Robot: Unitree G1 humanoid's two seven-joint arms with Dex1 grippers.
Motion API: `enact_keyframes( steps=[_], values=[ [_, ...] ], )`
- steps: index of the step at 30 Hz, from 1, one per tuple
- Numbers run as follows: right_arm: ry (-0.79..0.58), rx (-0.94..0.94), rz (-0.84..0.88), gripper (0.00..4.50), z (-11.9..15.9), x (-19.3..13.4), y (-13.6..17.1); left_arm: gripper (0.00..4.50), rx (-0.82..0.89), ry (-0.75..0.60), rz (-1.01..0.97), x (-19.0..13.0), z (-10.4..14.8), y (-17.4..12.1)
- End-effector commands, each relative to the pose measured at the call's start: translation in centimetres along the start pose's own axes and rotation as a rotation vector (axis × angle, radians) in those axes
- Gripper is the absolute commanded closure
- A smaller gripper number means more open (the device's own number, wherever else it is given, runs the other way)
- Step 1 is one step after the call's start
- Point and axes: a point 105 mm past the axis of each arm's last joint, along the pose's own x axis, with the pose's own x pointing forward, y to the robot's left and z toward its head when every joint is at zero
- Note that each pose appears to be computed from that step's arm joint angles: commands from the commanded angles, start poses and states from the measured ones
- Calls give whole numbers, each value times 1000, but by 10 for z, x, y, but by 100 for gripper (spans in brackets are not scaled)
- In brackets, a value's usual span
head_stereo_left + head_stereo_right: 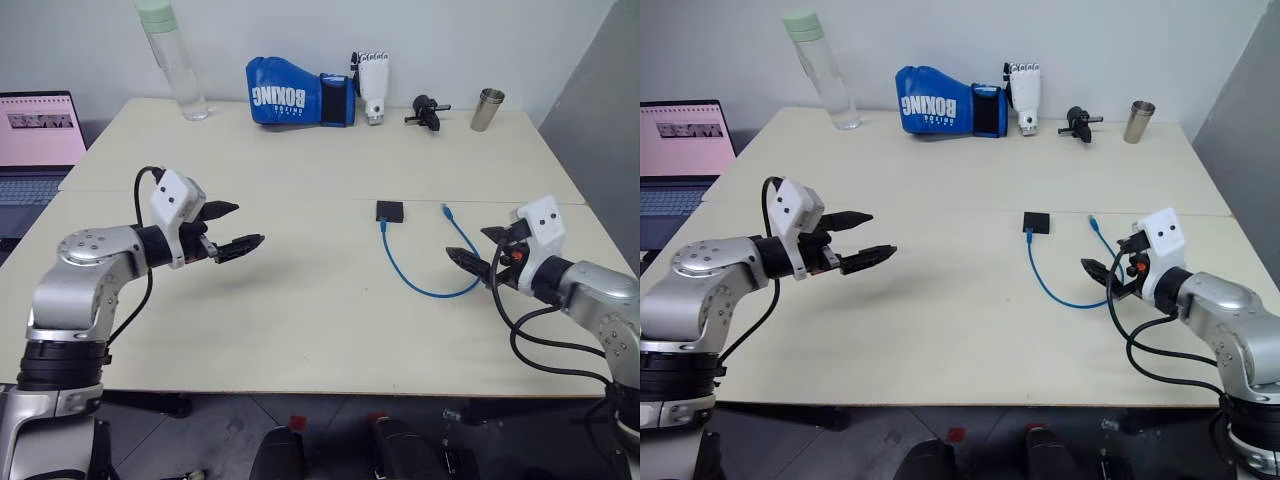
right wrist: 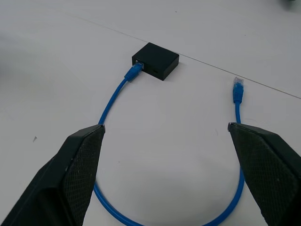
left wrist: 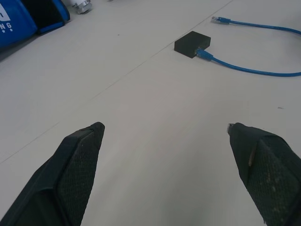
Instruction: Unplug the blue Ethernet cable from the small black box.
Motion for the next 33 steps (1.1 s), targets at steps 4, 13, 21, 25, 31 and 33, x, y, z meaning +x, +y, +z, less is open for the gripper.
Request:
enact_keyframes(
  steps=[4, 13, 21, 25, 31, 33],
  values=[
    [-54, 35, -81, 7, 3, 30, 28, 1, 73, -84, -96, 22, 11, -38],
    [-25, 71, -211, 7, -7, 87, 39, 1, 42, -64, -138, 22, 1, -62],
    [-12, 82, -178, 7, -6, 135, 59, 1, 31, -66, -53, 18, 0, -52],
    [7, 63, -198, 7, -12, 150, 58, 1, 40, -62, -38, 15, 0, -52],
    [41, 73, -298, 7, -22, 164, 45, 1, 39, -61, -9, 10, 2, -51],
    [44, 91, -305, 7, -24, 169, 45, 1, 39, -59, -8, 9, 2, -52]
  ],
)
